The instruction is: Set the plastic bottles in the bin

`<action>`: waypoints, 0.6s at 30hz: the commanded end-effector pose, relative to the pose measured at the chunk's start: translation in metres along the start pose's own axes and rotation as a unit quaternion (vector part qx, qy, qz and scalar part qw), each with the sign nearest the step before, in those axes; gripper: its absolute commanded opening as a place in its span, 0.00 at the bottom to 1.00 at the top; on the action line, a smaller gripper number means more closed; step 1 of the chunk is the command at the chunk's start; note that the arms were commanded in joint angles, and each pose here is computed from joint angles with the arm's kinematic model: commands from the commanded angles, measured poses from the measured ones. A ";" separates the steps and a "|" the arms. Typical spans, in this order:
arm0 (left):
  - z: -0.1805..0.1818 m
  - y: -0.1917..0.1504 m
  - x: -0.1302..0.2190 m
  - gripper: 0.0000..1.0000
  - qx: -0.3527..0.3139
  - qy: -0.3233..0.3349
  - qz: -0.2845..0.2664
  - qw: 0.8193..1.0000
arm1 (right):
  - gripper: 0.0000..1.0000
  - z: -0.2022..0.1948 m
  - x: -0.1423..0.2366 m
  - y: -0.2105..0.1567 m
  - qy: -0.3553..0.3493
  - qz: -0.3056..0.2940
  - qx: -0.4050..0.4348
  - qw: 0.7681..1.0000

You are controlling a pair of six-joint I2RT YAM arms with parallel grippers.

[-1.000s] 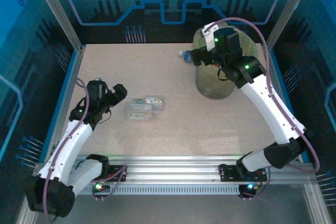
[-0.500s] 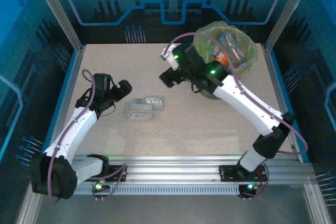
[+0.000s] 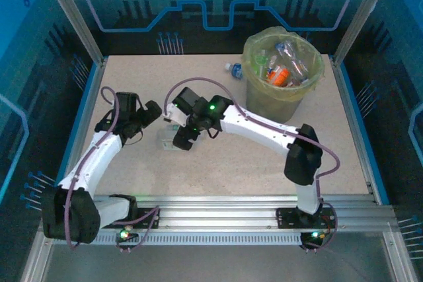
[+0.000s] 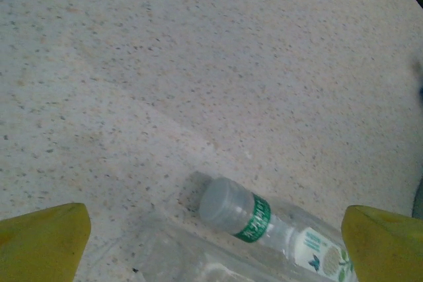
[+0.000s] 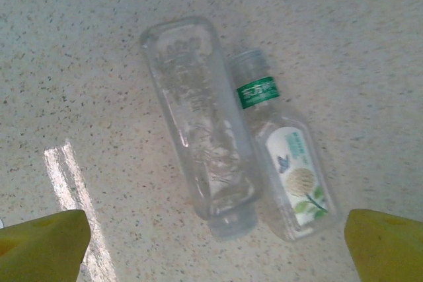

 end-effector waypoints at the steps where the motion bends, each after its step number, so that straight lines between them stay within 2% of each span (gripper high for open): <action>1: 0.003 0.013 -0.001 0.99 0.003 0.002 -0.009 1.000 | 1.00 0.011 -0.012 0.009 0.037 -0.001 0.014 0.999; 10: 0.020 0.024 -0.013 0.99 0.034 0.003 -0.006 0.999 | 1.00 0.010 -0.060 0.017 0.018 0.035 0.037 0.999; 18: 0.025 0.020 -0.017 0.99 0.042 0.002 0.001 0.999 | 1.00 0.007 -0.098 0.021 0.007 0.063 0.044 0.997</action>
Point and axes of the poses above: each hand's point on the last joint's axis, 136 mm out from that joint toward the fingers, its own x axis back along the fingers, its own z axis along the line the jaws close on, y = z × x, the point moved 7 cm from there along x, back along the fingers, and after that the axes turned 10 degrees about -x, right-handed, at the moved point
